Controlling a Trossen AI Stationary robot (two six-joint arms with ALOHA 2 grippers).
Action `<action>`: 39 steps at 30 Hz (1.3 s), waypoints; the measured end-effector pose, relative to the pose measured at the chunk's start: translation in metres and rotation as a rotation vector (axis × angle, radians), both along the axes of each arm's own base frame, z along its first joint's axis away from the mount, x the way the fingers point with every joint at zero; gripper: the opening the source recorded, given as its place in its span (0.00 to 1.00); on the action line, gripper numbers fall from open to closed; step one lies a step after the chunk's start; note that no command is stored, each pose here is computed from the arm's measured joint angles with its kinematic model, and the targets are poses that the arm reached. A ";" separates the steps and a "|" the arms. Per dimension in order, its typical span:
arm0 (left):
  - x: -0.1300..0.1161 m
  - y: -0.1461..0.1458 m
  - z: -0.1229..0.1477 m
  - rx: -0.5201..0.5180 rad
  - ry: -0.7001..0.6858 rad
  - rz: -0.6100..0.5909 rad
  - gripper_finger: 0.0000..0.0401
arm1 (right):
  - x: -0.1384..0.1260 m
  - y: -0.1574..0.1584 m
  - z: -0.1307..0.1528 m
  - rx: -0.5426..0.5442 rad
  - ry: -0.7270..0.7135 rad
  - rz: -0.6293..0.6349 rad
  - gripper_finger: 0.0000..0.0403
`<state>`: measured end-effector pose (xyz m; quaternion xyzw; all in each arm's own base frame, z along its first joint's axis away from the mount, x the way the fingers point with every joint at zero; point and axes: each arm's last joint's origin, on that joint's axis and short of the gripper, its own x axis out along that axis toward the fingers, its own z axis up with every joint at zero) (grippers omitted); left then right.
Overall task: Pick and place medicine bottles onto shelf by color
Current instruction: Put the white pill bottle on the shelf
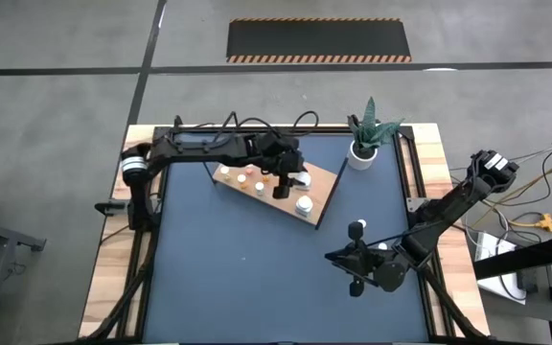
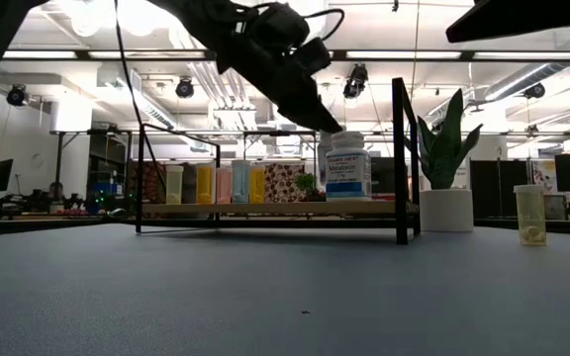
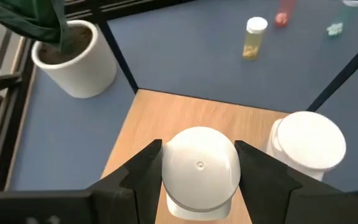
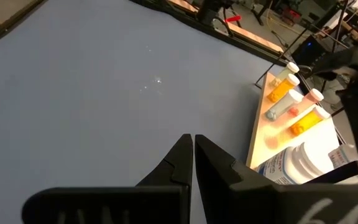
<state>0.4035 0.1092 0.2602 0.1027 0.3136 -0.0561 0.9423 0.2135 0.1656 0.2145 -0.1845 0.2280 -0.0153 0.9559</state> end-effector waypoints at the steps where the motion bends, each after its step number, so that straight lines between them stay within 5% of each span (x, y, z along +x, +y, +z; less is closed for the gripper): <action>1: 0.001 0.000 -0.002 -0.002 0.000 -0.003 0.40 | 0.000 0.000 0.000 0.000 0.000 0.000 0.02; 22: 0.006 -0.003 -0.013 -0.039 0.012 -0.039 0.40 | 0.000 -0.001 -0.001 -0.006 0.002 -0.004 0.02; 39: 0.003 -0.005 -0.011 -0.057 0.020 -0.027 0.53 | -0.001 -0.001 -0.002 -0.014 0.007 -0.007 0.02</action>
